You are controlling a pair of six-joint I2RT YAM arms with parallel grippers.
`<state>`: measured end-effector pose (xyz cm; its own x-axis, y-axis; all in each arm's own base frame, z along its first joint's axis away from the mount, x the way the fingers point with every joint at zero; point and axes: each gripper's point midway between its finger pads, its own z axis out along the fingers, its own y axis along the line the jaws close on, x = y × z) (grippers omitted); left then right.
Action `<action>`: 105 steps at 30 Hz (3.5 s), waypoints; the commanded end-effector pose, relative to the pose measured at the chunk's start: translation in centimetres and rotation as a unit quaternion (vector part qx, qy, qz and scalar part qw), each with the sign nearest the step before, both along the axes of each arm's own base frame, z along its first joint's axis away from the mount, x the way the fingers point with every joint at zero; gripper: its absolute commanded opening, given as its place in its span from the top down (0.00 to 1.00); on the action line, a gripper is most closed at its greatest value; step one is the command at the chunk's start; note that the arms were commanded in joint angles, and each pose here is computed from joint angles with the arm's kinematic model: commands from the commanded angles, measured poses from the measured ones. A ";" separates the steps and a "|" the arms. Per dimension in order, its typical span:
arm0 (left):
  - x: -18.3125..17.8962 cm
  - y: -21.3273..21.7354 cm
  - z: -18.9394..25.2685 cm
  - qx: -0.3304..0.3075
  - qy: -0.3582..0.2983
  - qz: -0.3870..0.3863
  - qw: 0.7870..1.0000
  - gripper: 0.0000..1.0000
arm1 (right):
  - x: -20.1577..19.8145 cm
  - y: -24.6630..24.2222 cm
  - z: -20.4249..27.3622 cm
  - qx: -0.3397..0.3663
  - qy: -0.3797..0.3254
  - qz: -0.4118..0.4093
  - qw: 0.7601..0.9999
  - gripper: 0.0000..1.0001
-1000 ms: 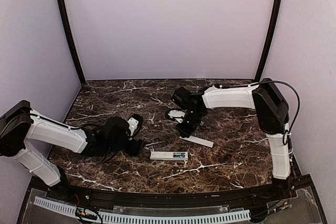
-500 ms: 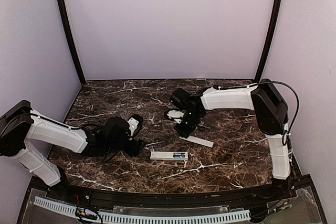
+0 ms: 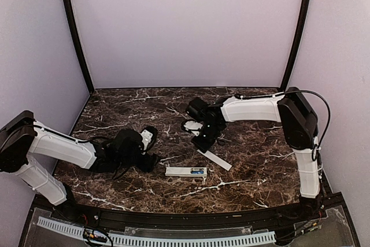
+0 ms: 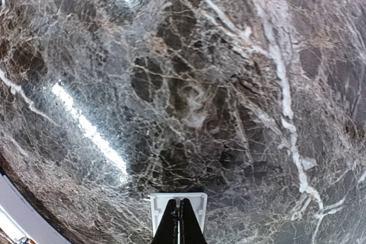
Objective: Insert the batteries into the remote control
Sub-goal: Pick up the battery cover at the center of the board, then pass from the right arm to the left
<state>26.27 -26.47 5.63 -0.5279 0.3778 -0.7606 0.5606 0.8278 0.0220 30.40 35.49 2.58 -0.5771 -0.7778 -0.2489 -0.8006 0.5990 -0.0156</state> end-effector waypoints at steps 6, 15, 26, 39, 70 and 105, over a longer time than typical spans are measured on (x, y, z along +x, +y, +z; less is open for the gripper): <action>0.0 -1.1 1.6 -0.030 -0.002 -0.008 1.000 0.29 | 1.9 -0.9 5.2 0.024 -0.087 -0.067 0.994 1.00; 0.5 -3.3 3.7 -0.046 -0.019 -0.023 0.999 0.28 | 3.0 -0.3 8.3 0.083 -0.126 -0.119 0.981 1.00; 2.2 -6.9 7.3 -0.082 -0.053 -0.046 0.994 0.22 | 3.3 -0.7 11.9 0.118 -0.164 -0.140 0.969 1.00; 3.1 -13.7 10.3 -0.198 -0.057 -0.112 0.972 0.08 | 2.9 -0.8 18.9 0.190 -0.208 -0.170 0.944 1.00; 3.5 -16.9 16.2 -0.314 -0.083 -0.134 0.936 0.59 | -1.4 3.1 28.1 0.293 -0.236 -0.124 0.918 1.00; -8.2 -15.3 24.0 -0.337 -0.181 -0.393 0.836 1.00 | -14.2 2.2 33.5 0.494 -0.167 0.227 0.823 0.31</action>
